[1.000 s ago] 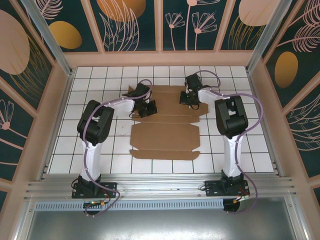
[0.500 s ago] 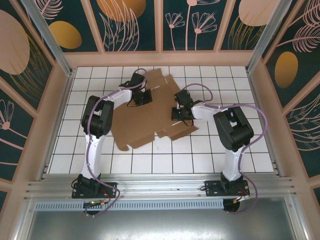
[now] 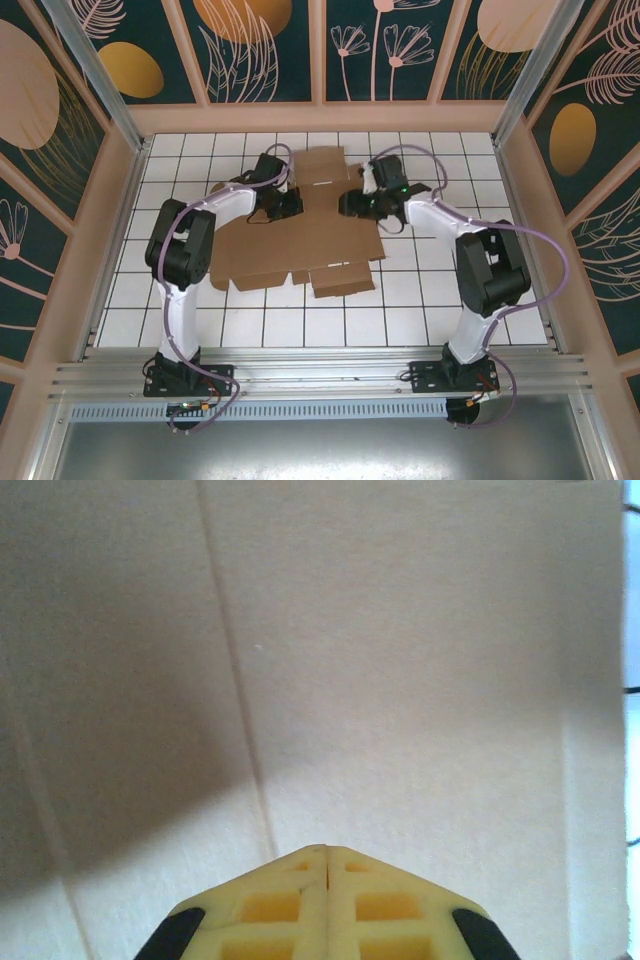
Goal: Fold the paper box
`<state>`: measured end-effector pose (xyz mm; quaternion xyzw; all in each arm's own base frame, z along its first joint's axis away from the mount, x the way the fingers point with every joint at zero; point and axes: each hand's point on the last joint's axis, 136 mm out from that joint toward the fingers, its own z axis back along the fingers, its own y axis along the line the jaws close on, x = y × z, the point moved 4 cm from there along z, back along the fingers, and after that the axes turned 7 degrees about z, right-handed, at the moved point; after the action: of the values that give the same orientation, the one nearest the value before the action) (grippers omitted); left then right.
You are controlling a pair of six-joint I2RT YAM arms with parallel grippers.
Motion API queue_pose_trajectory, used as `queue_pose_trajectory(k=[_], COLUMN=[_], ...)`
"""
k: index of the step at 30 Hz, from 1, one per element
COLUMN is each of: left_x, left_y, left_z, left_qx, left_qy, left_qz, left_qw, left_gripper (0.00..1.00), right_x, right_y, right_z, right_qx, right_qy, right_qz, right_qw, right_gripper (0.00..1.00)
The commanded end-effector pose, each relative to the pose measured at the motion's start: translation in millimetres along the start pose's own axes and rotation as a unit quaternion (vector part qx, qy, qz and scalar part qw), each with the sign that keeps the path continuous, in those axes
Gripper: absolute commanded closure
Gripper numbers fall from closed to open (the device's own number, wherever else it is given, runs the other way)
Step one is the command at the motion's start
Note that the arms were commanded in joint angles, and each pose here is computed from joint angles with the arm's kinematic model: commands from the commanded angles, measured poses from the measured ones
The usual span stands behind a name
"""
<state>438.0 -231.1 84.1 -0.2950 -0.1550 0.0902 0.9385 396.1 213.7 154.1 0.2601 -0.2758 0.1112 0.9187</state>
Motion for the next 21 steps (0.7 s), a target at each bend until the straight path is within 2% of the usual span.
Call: queue_pose_trajectory(k=[1,7,15,21], left_x=[4,-3,-17,-26], left_y=[-8,3,21,32], left_z=[7,-9,-22,-30], left_qx=[-0.026,-0.019,-0.003,0.005], left_qy=[-0.011,0.009,0.03,0.039], left_qz=[0.001,0.007,0.011,0.015], left_qw=[1.0,1.0,0.999,0.999], left_gripper=[1.0,1.0,1.0,1.0], right_x=[10,10,-13,-28], right_y=[-38,-77,-95,-81], right_z=[0,-23,-59,-72], right_qx=[-0.029,-0.028,-0.062,-0.065], right_qy=[0.007,0.04,0.096,0.124], right_qz=[-0.015,-0.036,-0.031,-0.003], right_qw=[0.999,0.998,0.993,0.99], right_gripper=[0.44,0.3,0.29,0.3])
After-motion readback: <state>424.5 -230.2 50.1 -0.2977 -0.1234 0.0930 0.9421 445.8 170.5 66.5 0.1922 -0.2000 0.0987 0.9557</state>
